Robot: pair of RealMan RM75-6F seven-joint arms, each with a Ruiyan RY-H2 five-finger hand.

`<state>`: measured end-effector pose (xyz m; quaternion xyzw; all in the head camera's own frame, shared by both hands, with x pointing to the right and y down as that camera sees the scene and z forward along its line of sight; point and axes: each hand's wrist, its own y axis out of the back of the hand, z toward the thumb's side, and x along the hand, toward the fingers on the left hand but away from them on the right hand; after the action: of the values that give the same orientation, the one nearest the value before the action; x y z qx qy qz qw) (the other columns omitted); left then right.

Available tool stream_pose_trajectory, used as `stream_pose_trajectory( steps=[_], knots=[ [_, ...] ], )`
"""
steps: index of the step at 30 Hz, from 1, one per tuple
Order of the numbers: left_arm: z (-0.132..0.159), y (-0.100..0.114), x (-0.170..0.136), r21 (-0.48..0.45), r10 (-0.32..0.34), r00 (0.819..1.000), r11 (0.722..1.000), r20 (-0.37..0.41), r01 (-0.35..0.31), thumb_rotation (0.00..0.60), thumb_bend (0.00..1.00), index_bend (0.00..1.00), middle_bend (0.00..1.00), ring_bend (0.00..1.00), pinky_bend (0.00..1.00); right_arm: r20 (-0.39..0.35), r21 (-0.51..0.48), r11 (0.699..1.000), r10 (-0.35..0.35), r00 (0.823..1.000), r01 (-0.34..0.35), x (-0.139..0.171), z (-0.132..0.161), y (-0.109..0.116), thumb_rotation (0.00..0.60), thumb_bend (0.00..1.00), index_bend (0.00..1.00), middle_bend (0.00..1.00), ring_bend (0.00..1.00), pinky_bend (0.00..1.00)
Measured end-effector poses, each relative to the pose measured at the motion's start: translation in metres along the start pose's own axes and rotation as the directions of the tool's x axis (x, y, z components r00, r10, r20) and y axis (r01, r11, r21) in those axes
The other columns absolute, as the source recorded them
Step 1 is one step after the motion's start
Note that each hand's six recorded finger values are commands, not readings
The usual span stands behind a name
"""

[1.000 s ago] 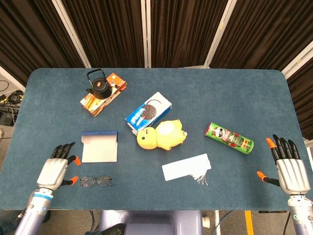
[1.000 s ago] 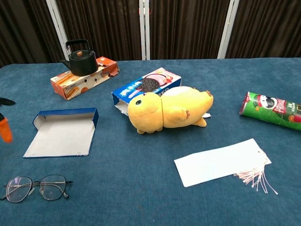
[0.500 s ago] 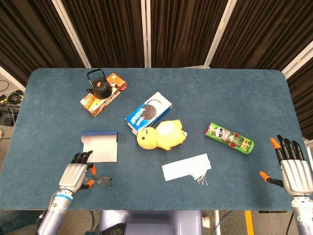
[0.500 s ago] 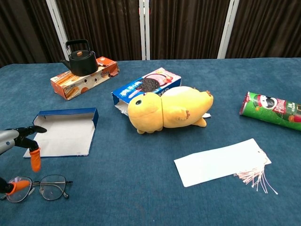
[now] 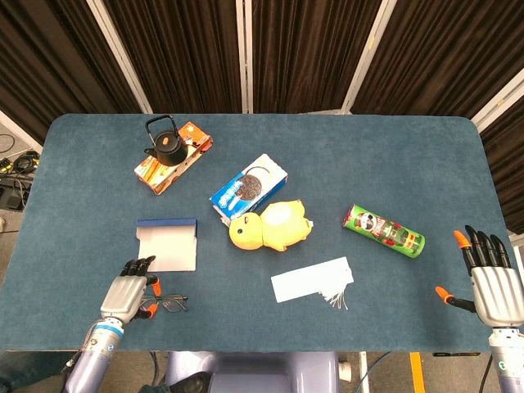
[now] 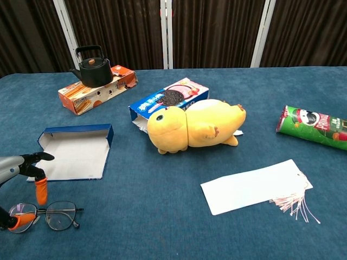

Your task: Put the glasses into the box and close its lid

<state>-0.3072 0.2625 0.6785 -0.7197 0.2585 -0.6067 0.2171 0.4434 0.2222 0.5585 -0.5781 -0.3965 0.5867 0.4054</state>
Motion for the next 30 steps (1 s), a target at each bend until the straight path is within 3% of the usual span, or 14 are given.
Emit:
stream_pose_trajectory(
  steps=[30],
  knots=[
    [0.0057,-0.007,0.006,0.019,-0.022,1.0,1.0,-0.004,0.022,0.6,0.44,0.6,0.0,0.0,0.0,-0.002,-0.004,1.0,0.002,1.0,-0.002,-0.0007,0.0,0.0004,0.6,0.0,0.01,0.0,0.0,0.0]
  ],
)
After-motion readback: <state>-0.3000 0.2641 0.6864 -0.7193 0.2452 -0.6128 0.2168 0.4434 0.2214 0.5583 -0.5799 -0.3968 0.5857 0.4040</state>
